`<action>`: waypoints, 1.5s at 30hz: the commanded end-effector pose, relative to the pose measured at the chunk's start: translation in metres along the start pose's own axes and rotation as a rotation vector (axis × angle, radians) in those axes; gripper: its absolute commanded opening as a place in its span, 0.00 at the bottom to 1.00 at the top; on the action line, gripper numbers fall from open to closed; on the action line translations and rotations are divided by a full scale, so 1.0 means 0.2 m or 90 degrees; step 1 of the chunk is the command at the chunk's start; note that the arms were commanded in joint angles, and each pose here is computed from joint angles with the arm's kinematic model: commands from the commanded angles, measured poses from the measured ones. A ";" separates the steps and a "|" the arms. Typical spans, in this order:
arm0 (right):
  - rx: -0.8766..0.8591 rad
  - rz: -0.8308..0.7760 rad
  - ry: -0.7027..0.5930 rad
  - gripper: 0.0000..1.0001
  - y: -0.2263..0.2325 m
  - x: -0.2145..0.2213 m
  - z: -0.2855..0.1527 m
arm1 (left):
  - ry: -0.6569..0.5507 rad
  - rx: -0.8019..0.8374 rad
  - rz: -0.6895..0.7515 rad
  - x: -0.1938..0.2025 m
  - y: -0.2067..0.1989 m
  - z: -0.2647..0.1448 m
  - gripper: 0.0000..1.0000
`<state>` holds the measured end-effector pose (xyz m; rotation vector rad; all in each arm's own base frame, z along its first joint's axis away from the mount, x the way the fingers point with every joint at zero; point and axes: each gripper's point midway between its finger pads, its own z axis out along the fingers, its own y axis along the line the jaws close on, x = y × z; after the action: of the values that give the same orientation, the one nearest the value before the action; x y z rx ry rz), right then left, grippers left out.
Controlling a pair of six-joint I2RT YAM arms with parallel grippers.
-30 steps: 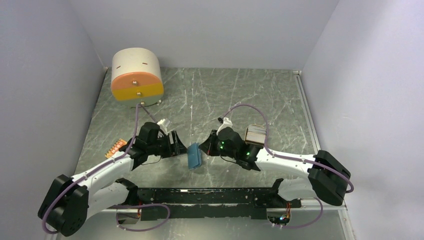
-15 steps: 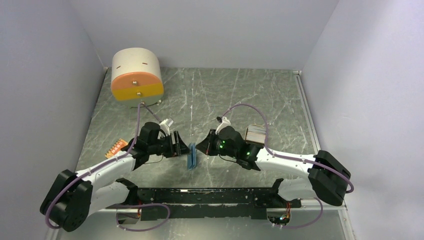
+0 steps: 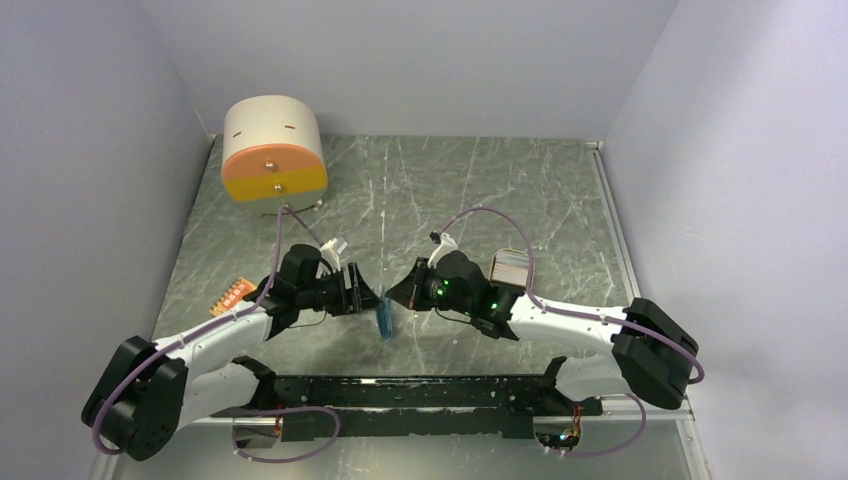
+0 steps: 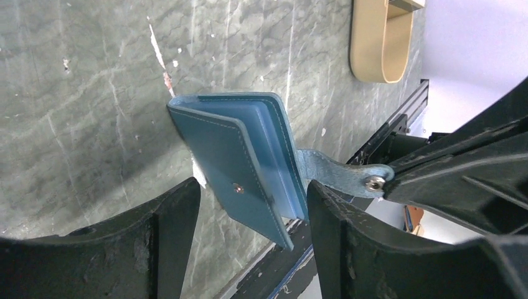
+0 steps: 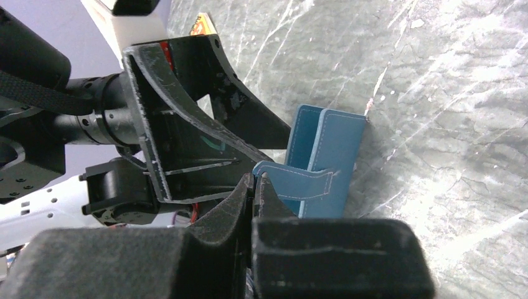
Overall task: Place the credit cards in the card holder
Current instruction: Open the card holder at the center of the board.
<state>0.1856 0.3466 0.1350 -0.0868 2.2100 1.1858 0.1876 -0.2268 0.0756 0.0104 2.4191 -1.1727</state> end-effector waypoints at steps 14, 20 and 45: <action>0.080 -0.009 -0.008 0.00 -0.14 0.00 -0.02 | -0.007 -0.062 0.041 -0.03 0.07 -0.02 0.41; 0.228 -0.041 0.037 0.30 -0.40 0.08 -0.11 | 0.007 -0.083 0.052 -0.03 0.09 -0.02 0.09; 0.115 -0.096 0.094 0.72 0.06 0.26 0.08 | 0.000 -0.103 0.020 -0.01 0.12 -0.04 0.09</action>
<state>0.1374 0.3787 0.1293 -0.2947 2.3657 1.0026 0.1893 -0.2073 0.0583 0.0045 2.5007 -0.9808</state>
